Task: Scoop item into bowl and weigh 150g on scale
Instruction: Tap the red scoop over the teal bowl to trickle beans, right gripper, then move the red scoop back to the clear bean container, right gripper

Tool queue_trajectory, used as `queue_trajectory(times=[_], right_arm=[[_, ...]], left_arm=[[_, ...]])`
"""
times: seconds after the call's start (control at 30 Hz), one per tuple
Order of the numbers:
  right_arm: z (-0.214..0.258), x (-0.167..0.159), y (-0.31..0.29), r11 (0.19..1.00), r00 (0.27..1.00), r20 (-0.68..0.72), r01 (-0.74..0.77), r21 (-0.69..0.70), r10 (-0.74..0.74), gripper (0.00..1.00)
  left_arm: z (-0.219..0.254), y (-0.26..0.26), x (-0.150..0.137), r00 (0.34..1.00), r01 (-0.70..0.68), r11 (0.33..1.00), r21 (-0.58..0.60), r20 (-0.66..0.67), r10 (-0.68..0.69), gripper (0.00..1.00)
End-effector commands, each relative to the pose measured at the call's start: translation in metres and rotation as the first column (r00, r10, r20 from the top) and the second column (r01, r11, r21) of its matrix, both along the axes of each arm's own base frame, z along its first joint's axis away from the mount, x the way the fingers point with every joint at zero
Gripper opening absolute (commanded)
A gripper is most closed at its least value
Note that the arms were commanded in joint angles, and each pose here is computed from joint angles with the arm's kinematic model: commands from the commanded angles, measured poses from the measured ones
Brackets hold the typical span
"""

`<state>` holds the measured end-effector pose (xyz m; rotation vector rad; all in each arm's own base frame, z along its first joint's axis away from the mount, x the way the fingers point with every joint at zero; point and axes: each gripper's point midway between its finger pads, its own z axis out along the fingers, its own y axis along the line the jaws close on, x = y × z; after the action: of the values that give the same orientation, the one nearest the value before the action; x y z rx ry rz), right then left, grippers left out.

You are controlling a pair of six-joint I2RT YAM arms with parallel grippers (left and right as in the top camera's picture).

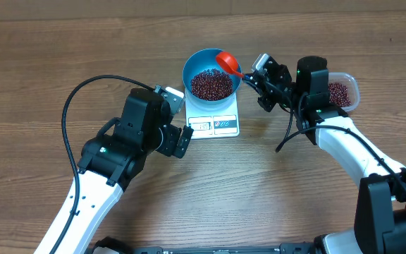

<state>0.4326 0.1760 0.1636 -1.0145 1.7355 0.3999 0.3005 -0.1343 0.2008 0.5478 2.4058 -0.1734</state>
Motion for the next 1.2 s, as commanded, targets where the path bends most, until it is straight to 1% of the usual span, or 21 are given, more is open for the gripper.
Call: queue_trajectory(times=[0.0,0.3,0.47,0.5,0.6,0.73,0.83,0.97,1.17], right_arm=[[0.004,0.000,0.001,1.000,1.000,-0.005,0.001,0.024,-0.001,0.04],[0.018,-0.001,-0.001,0.996,0.999,-0.026,0.038,0.076,-0.036,0.04],[0.035,-0.002,-0.005,0.987,0.996,-0.053,0.080,0.137,-0.074,0.04],[0.038,-0.001,-0.007,0.984,0.994,-0.062,0.095,0.151,-0.086,0.04],[0.051,0.003,-0.027,0.954,0.976,-0.125,0.202,0.221,-0.178,0.04],[0.059,0.006,-0.057,0.915,0.947,-0.185,0.305,0.262,-0.263,0.04],[0.061,0.005,-0.082,0.889,0.922,-0.218,0.372,0.265,-0.320,0.04],[0.056,-0.002,-0.124,0.847,0.869,-0.280,0.475,0.239,-0.408,0.04],[0.047,-0.019,-0.193,0.735,0.737,-0.351,0.657,0.169,-0.578,0.04]], left_arm=[[-0.003,0.001,0.001,1.000,-0.011,1.000,0.003,-0.006,0.011,0.99],[-0.003,0.001,0.001,1.000,-0.011,1.000,0.003,-0.006,0.011,1.00],[-0.003,0.001,0.001,1.000,-0.011,1.000,0.003,-0.006,0.011,1.00],[-0.003,0.001,0.001,1.000,-0.011,1.000,0.003,-0.006,0.011,1.00],[-0.003,0.001,0.001,1.000,-0.011,1.000,0.003,-0.006,0.011,1.00],[-0.003,0.001,0.001,1.000,-0.011,1.000,0.003,-0.006,0.011,1.00],[-0.003,0.001,0.001,1.000,-0.011,1.000,0.003,-0.006,0.011,1.00],[-0.003,0.001,0.001,1.000,-0.011,1.000,0.003,-0.006,0.011,1.00],[-0.003,0.001,0.001,1.000,-0.011,1.000,0.003,-0.006,0.011,1.00]])
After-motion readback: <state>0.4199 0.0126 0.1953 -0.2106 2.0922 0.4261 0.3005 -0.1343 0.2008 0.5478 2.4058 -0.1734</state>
